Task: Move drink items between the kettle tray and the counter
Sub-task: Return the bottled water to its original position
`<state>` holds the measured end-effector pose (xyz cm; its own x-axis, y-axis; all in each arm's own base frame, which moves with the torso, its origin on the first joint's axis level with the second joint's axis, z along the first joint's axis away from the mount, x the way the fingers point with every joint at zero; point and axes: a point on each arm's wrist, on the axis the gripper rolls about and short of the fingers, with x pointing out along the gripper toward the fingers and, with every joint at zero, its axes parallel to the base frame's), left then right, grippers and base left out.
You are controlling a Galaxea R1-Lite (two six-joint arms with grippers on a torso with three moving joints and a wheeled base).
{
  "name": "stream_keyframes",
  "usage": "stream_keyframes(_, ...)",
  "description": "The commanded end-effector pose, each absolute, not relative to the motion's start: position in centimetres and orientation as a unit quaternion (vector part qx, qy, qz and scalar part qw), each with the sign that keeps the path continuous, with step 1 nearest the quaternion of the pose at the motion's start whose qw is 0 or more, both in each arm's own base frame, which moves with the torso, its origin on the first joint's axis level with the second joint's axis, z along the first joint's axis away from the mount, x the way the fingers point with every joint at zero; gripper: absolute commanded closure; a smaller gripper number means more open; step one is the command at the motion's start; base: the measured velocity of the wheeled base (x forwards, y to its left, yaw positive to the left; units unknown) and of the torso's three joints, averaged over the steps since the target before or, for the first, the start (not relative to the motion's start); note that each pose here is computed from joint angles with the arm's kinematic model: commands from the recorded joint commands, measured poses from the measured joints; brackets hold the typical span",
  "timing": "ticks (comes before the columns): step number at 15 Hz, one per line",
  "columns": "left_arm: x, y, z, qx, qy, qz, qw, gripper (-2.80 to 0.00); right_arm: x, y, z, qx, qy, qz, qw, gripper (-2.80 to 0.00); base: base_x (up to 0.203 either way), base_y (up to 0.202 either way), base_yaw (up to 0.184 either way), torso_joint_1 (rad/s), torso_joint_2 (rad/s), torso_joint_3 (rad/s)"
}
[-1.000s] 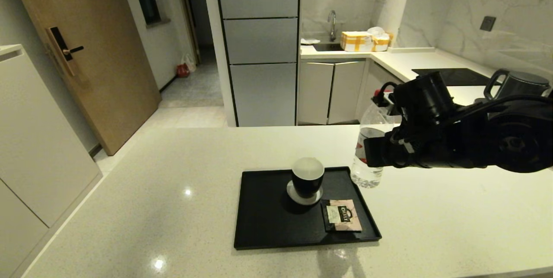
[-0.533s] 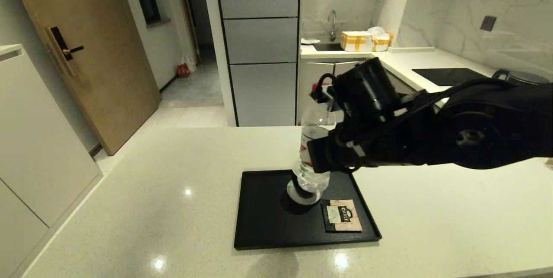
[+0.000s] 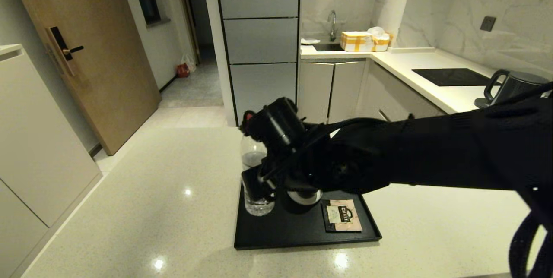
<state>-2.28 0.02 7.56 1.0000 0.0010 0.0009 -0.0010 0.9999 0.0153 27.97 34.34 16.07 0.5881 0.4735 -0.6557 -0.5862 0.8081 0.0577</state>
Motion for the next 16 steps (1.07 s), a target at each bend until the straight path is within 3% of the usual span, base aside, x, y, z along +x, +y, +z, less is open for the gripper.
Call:
stream_keyframes(1,-2.3,0.0,7.5,0.008,-0.001,0.001,1.000,0.00,28.9,36.5,11.2,-0.102,0.367,0.294,0.876,0.00,0.000,0.000,0.000,0.000,0.00,0.000)
stream_keyframes(6,-2.3,0.0,7.5,0.008,-0.001,0.001,1.000,0.00,30.8,37.8,6.4,-0.130,0.364,0.235,0.892,0.00,0.000,0.000,0.000,0.000,0.00,0.000)
stream_keyframes(9,-2.3,0.0,7.5,0.008,-0.001,0.001,1.000,0.00,32.1,38.1,5.4,-0.116,0.328,0.204,0.915,0.00,0.000,0.000,0.000,0.000,0.00,0.000)
stream_keyframes(16,-2.3,0.0,7.5,0.008,-0.001,0.001,1.000,0.00,32.1,38.1,4.3,-0.102,0.326,0.175,0.923,0.00,0.000,0.000,0.000,0.000,0.00,0.000)
